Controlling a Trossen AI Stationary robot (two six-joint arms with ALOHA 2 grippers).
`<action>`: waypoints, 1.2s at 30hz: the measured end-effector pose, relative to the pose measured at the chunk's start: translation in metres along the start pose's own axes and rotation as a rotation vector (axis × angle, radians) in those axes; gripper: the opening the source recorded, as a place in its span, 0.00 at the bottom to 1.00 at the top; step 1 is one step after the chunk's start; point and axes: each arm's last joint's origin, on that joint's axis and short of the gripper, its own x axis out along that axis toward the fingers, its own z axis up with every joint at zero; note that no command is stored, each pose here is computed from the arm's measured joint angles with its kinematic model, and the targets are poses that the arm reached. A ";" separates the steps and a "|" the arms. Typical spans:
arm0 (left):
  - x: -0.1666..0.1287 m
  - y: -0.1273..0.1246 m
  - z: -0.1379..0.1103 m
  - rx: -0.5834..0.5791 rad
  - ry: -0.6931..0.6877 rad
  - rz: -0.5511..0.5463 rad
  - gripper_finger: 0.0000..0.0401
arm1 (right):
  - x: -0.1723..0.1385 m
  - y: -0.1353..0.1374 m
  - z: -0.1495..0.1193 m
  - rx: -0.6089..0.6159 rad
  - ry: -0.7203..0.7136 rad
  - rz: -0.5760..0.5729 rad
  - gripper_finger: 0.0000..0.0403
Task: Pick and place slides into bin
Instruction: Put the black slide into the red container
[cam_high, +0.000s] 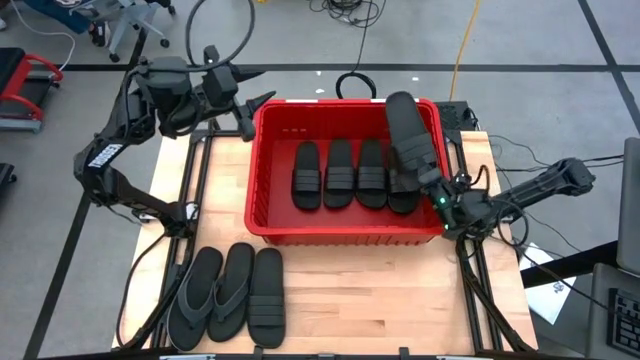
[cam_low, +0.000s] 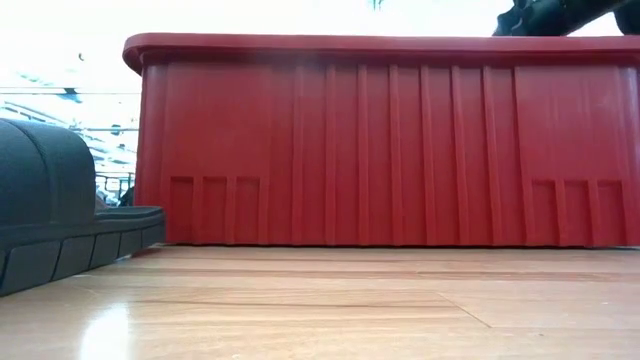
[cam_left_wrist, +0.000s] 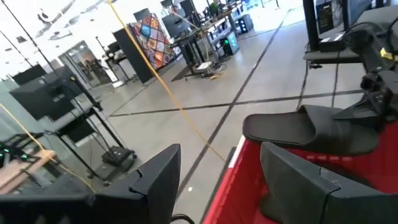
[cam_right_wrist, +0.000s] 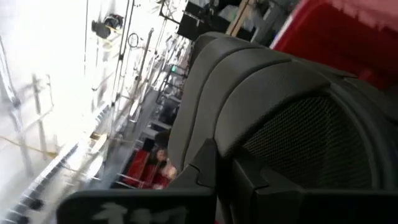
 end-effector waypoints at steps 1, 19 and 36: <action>-0.001 0.002 0.000 0.004 -0.004 -0.001 0.57 | 0.000 0.002 0.001 -0.024 0.002 0.002 0.00; -0.007 0.011 -0.001 -0.045 -0.030 -0.040 0.57 | -0.012 0.097 0.055 -0.828 0.046 0.031 0.00; 0.005 -0.003 -0.002 -0.176 -0.098 -0.434 0.57 | -0.019 0.101 0.055 -0.525 0.085 0.192 0.01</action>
